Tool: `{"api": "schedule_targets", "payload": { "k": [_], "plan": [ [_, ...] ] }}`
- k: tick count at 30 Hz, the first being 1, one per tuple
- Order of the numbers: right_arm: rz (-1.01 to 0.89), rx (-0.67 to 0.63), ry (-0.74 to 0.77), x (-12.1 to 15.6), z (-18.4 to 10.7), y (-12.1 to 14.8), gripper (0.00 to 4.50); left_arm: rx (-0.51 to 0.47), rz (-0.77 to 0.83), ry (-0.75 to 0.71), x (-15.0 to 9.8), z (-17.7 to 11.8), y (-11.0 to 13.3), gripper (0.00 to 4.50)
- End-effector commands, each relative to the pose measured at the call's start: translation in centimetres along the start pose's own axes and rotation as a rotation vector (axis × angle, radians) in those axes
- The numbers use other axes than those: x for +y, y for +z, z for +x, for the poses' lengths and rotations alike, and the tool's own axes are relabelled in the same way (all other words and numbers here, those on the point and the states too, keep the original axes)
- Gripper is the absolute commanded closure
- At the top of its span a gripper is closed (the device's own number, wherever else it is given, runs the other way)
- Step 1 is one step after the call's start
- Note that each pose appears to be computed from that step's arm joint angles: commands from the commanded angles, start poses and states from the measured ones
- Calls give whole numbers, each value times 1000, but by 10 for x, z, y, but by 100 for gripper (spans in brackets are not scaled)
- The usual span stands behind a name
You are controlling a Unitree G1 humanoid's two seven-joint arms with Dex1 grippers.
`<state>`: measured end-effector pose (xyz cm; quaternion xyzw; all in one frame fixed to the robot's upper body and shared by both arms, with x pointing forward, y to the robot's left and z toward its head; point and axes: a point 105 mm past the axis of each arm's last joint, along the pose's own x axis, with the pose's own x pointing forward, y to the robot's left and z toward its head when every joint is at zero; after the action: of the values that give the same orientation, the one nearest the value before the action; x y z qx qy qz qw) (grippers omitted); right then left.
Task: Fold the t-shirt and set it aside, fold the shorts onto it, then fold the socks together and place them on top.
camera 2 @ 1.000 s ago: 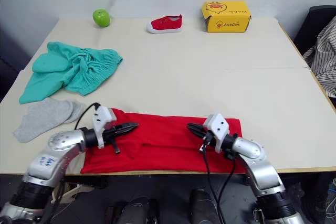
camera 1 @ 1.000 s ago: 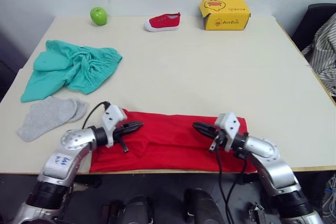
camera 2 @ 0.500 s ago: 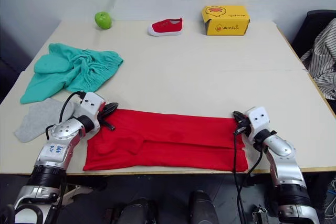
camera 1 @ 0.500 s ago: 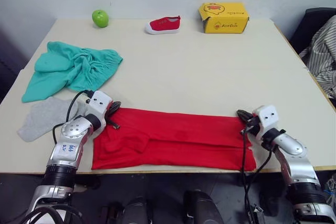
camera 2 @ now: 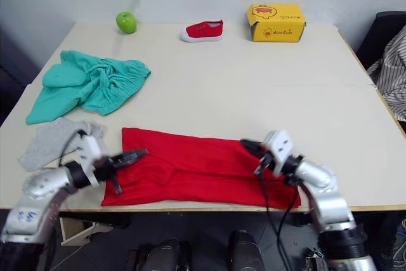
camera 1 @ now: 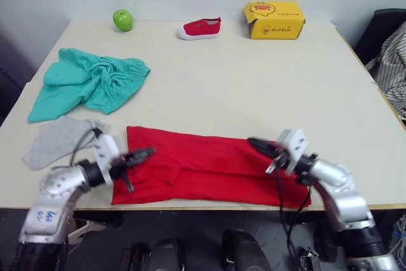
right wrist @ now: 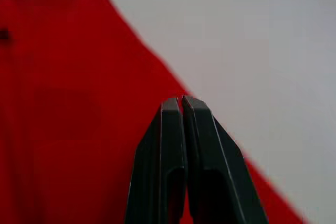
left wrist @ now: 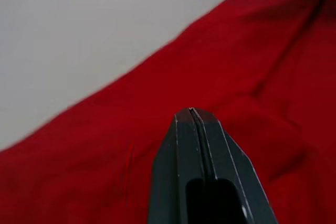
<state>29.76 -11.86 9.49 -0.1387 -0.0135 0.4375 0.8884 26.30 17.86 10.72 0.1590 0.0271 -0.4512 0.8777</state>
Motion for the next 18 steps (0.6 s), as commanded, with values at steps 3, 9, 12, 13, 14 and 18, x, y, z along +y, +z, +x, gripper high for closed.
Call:
{"api": "schedule_targets", "payload": {
  "k": [3, 9, 12, 13, 14, 18],
  "plan": [
    [-20, 52, -106, -5, -5, -16, 441, 147, 73, 66, -8, -6, -30, 450],
    [16, 128, -259, -41, -51, -38, 441, 234, -36, 129, 2, -44, -50, 450],
    [25, 129, -318, -58, -72, -39, 441, 163, -90, 171, 17, -58, -37, 450],
    [26, 122, -324, -62, -76, -38, 441, 123, -115, 159, 19, -60, -28, 450],
    [31, 113, -328, -65, -80, -37, 441, 81, -150, 146, 21, -61, -20, 450],
    [44, 23, -300, -72, -81, -23, 441, -33, -214, 140, 39, -56, 8, 450]
  ]
}}
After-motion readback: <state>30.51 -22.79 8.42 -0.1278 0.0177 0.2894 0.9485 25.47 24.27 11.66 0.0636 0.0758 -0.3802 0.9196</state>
